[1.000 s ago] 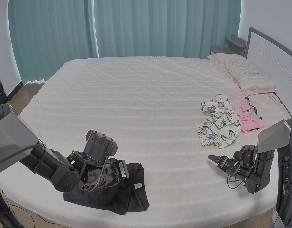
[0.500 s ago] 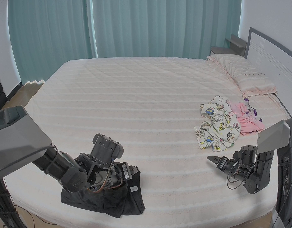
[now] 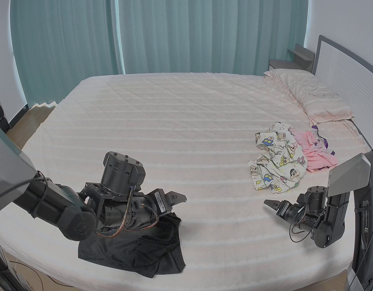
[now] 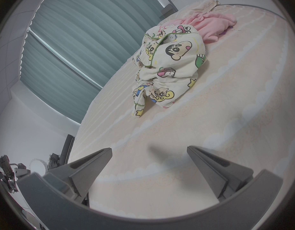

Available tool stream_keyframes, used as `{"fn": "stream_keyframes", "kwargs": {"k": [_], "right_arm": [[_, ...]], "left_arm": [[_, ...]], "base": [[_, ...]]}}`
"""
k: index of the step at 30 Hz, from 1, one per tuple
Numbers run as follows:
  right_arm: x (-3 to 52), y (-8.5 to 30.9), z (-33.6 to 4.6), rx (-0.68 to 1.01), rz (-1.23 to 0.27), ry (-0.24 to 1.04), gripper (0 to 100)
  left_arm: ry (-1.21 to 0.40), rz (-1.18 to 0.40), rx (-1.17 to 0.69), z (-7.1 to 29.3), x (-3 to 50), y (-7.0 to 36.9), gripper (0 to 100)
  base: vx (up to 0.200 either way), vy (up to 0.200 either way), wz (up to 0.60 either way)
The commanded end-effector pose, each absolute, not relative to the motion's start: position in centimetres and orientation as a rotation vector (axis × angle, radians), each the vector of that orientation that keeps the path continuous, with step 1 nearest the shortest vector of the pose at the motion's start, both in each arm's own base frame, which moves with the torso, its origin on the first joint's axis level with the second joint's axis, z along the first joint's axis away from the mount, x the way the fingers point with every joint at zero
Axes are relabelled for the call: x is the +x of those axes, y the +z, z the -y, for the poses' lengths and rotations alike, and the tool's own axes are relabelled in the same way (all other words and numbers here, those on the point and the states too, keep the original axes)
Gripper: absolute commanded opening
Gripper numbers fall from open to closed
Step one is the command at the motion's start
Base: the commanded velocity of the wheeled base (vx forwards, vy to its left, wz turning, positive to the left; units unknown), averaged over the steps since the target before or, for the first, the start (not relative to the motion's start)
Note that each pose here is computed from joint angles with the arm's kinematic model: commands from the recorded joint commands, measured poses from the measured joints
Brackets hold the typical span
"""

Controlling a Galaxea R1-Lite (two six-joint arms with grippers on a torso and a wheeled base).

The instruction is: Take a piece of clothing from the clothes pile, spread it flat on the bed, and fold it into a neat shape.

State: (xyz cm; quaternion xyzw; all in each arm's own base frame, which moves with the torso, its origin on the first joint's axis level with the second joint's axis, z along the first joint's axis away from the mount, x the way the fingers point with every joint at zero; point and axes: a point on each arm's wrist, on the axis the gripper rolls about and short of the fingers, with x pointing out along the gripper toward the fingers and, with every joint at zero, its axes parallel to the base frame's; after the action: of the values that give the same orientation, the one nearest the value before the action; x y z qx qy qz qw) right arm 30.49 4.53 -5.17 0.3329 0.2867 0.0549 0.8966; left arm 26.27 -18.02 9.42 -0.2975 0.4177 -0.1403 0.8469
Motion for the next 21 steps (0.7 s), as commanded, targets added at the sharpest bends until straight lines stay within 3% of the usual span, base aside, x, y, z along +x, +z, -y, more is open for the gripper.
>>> {"fn": "stream_keyframes", "kwargs": {"k": [1,7,15,21], "right_arm": [[30.5,-5.1,-4.6,0.691,-0.586,0.12,100],[30.4,-5.1,-4.6,0.69,-0.586,0.119,100],[30.3,-5.0,-4.7,0.689,-0.59,0.122,100],[30.1,-5.0,-4.8,0.687,-0.596,0.123,100]], "left_arm": [[-0.318,-0.875,-0.652,18.0,25.8,10.0,100],[-0.336,-0.857,-0.67,18.0,25.7,10.1,100],[-0.187,-0.91,-0.7,14.0,25.4,7.8,100],[-0.136,-0.893,-0.8,12.5,24.5,6.3,100]], "base": [[0.0,0.0,0.0],[0.0,0.0,0.0],[0.0,0.0,0.0],[-0.2,0.0,0.0]]}}
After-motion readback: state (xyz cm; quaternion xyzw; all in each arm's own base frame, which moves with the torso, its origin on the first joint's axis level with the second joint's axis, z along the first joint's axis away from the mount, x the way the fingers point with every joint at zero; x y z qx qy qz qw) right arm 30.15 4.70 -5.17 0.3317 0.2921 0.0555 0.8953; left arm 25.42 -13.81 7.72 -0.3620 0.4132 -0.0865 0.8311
